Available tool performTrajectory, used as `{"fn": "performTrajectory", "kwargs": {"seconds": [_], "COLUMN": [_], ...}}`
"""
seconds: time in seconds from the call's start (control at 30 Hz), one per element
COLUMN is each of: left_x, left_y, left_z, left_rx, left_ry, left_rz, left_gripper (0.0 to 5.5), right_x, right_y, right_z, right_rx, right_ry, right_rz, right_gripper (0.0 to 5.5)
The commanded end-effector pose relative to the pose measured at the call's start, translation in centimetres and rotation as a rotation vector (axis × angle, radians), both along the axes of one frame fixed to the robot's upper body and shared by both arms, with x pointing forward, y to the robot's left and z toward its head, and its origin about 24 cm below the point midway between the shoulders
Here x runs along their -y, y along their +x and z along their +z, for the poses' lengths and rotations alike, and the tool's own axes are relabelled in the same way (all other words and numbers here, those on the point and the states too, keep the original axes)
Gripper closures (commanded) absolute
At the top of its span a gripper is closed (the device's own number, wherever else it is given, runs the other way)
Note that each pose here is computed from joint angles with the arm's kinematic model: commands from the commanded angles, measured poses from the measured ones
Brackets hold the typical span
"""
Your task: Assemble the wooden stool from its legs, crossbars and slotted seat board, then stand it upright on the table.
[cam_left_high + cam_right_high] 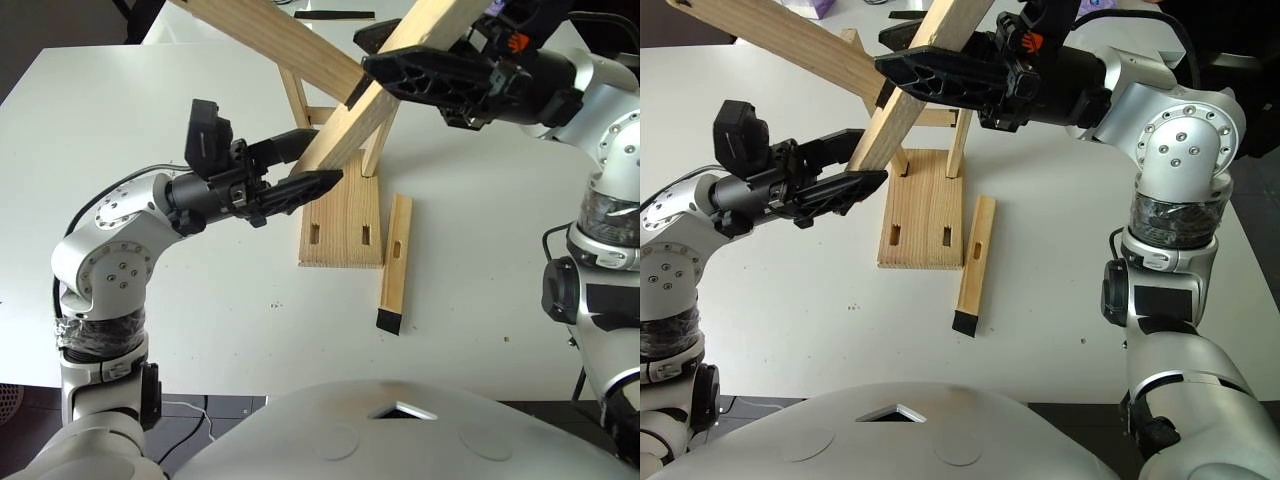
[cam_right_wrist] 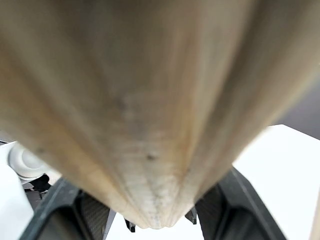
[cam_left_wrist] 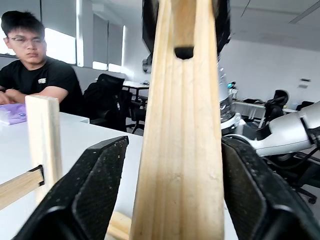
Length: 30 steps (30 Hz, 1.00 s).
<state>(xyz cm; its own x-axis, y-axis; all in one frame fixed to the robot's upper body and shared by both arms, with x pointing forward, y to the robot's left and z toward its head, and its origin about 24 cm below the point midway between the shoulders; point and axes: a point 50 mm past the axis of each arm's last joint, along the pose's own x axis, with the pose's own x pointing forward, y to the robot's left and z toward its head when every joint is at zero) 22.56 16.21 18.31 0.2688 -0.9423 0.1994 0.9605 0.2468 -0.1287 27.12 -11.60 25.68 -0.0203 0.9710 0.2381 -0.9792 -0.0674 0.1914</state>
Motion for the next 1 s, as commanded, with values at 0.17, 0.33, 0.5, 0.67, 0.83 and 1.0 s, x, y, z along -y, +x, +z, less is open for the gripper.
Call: {"fn": "performTrajectory", "kwargs": {"seconds": [0.17, 0.33, 0.5, 0.67, 0.83, 1.0], "left_x": [-4.9, -6.4, -7.2, -4.3, -4.2, -5.4], "left_y": [0.1, -0.4, 1.6, 3.6, 4.8, 4.6], "left_z": [-7.8, -9.0, -7.7, -8.5, -8.6, -9.1], "left_rx": [-0.154, -0.193, -0.195, -0.262, -0.276, -0.267], "left_ry": [0.269, 0.175, -0.140, -0.172, -0.182, -0.147], "left_rz": [0.409, 0.694, 1.125, 1.305, 1.417, 1.467], "left_gripper": [2.50, 2.50, 2.50, 2.50, 2.50, 2.50], "right_x": [2.0, 3.7, 5.1, 5.1, 5.0, 4.8], "right_y": [1.0, 1.3, 1.1, 0.2, -0.7, -1.6], "right_z": [-0.2, -2.5, -6.8, -8.6, -9.2, -9.4], "right_rx": [0.129, 0.176, 0.195, 0.195, 0.179, 0.157], "right_ry": [-0.020, -0.158, -0.365, -0.432, -0.425, -0.415], "right_rz": [-0.191, -0.275, -0.296, -0.222, -0.161, -0.131], "right_gripper": [3.46, 3.46, 3.46, 3.46, 3.46, 3.46]}}
